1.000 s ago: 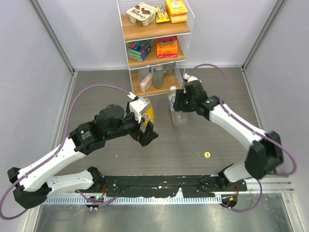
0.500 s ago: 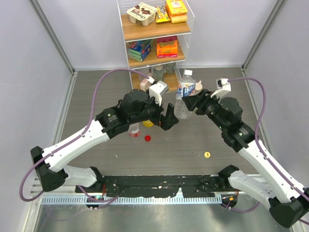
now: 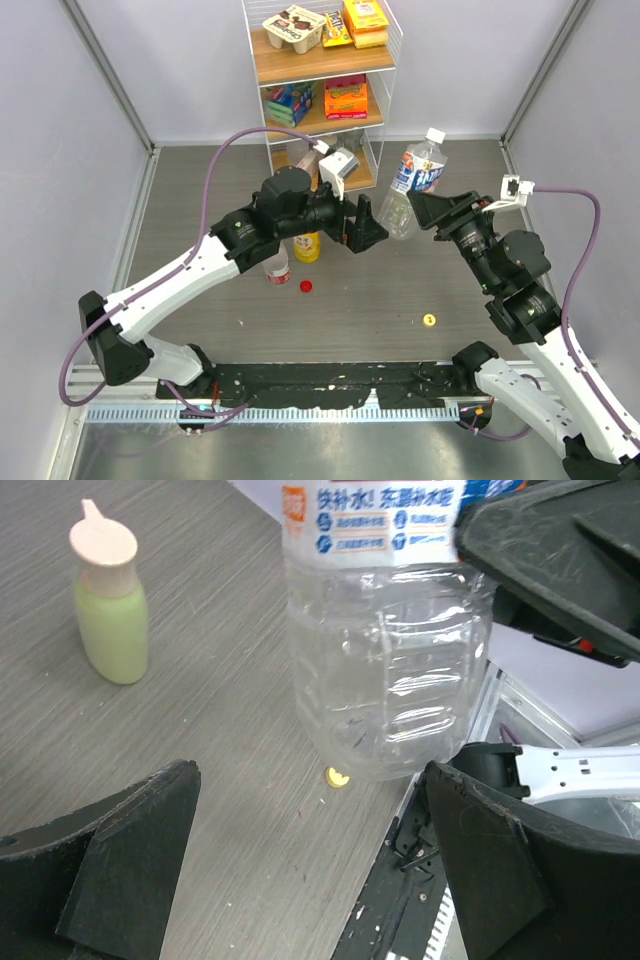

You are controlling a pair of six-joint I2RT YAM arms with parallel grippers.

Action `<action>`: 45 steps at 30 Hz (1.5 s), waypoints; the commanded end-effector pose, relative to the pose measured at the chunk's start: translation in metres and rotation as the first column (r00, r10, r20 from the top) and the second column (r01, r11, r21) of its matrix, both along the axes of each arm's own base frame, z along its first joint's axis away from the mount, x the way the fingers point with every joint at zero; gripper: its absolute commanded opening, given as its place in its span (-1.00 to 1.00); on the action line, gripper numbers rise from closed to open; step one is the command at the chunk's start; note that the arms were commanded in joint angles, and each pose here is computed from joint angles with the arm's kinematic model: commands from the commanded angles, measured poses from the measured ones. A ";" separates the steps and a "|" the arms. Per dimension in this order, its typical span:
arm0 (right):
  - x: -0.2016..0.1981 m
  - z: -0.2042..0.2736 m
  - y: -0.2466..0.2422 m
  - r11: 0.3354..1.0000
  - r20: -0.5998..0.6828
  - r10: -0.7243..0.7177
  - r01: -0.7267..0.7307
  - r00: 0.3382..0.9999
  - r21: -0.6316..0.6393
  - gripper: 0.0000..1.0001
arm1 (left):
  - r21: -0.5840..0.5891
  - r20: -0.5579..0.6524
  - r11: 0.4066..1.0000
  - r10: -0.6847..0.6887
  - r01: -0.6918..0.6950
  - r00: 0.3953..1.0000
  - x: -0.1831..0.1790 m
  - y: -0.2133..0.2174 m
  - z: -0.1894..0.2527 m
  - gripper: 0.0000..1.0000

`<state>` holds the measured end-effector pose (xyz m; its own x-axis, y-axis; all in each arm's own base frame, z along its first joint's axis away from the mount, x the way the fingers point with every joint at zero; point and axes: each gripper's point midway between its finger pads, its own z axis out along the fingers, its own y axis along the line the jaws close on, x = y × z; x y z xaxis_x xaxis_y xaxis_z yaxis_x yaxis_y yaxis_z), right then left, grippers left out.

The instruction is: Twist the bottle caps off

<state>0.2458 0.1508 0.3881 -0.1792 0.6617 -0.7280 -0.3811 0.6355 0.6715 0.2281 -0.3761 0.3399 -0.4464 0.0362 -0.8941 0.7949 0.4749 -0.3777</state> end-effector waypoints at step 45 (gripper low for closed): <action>0.018 -0.007 -0.011 0.983 -0.152 -0.106 0.127 0.983 0.135 -0.51 | 0.034 0.271 0.993 0.101 -0.114 0.957 0.028 -0.068 0.022 0.75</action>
<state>0.2672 0.1355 0.3655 -0.1995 0.7574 -0.6218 -0.1536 0.6025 0.7832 0.2542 -0.4463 0.3172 -0.2649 0.1744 -0.9484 0.8071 0.5783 -0.1191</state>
